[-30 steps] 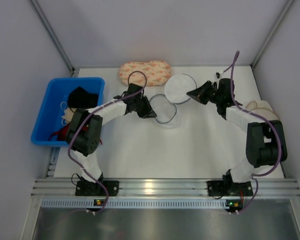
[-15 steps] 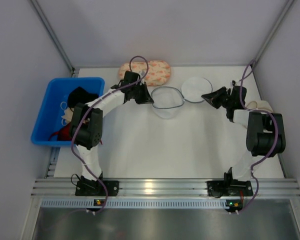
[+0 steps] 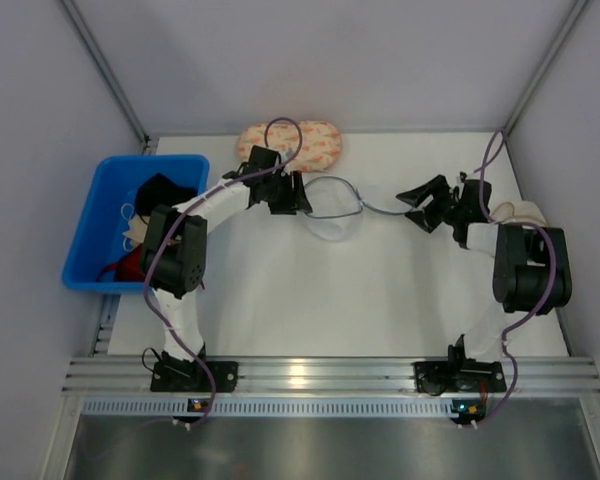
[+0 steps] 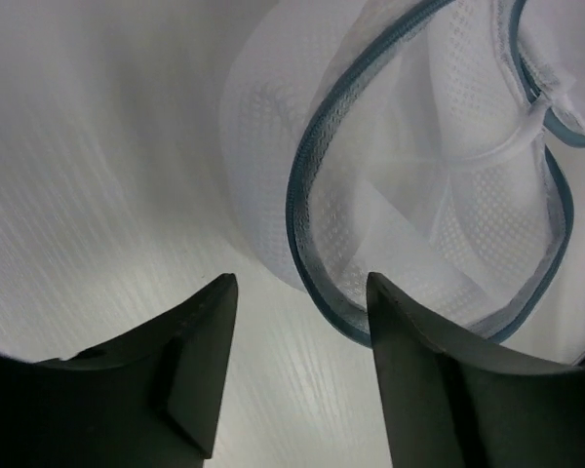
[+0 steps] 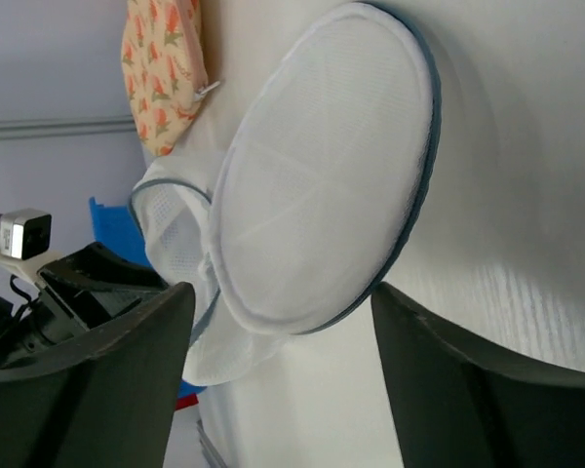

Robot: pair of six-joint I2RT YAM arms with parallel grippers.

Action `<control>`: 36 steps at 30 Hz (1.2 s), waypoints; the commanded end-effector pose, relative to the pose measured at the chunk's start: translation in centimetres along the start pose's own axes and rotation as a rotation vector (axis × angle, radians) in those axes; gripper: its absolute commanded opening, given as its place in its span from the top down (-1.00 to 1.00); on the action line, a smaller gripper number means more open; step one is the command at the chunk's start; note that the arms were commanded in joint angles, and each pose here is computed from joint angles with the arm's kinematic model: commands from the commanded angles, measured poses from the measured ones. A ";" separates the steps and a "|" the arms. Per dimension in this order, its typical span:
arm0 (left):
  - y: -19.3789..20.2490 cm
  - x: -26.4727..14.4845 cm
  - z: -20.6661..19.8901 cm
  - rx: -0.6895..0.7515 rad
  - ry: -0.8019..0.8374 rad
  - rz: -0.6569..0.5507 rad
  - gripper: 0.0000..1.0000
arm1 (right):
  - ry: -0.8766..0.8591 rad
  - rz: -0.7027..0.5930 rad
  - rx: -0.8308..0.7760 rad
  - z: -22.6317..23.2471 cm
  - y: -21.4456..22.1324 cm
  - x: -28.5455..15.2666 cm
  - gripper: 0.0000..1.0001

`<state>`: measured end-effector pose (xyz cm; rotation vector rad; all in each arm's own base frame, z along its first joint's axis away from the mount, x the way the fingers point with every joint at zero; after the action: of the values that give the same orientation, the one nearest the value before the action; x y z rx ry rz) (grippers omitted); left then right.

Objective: Place the bra in the laundry bag and zip it closed

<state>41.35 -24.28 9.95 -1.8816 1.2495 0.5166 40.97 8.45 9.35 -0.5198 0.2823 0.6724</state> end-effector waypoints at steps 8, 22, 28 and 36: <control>-5.4 -11.7 -5.6 0.232 0.043 -0.301 -0.96 | 0.016 -0.001 -0.267 4.4 -2.7 -6.0 -0.99; -9.2 -28.5 7.4 0.155 -0.263 -0.479 -0.96 | 0.179 0.105 -1.169 9.0 -5.2 -11.3 -0.99; -11.3 -31.3 17.8 0.060 -0.426 -0.479 -0.87 | 0.189 0.109 -1.268 9.7 -4.4 -10.0 -0.99; -17.0 -30.1 26.9 0.032 -0.579 -0.442 -0.62 | 0.156 0.219 -1.179 8.1 -4.2 -8.1 -0.99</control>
<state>44.47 16.00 20.95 -1.8173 0.4851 0.7379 37.88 5.70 20.43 -1.6874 0.0950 0.9443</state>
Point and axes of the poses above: each gripper's point midway between its finger pads, its own x axis out along the fingers, its own z axis along the line the jaws close on, y = z × x, the point moved 2 cm from there along -x, back along the fingers, and after that the axes turned 8 degrees about -x, right-handed, at the moved point
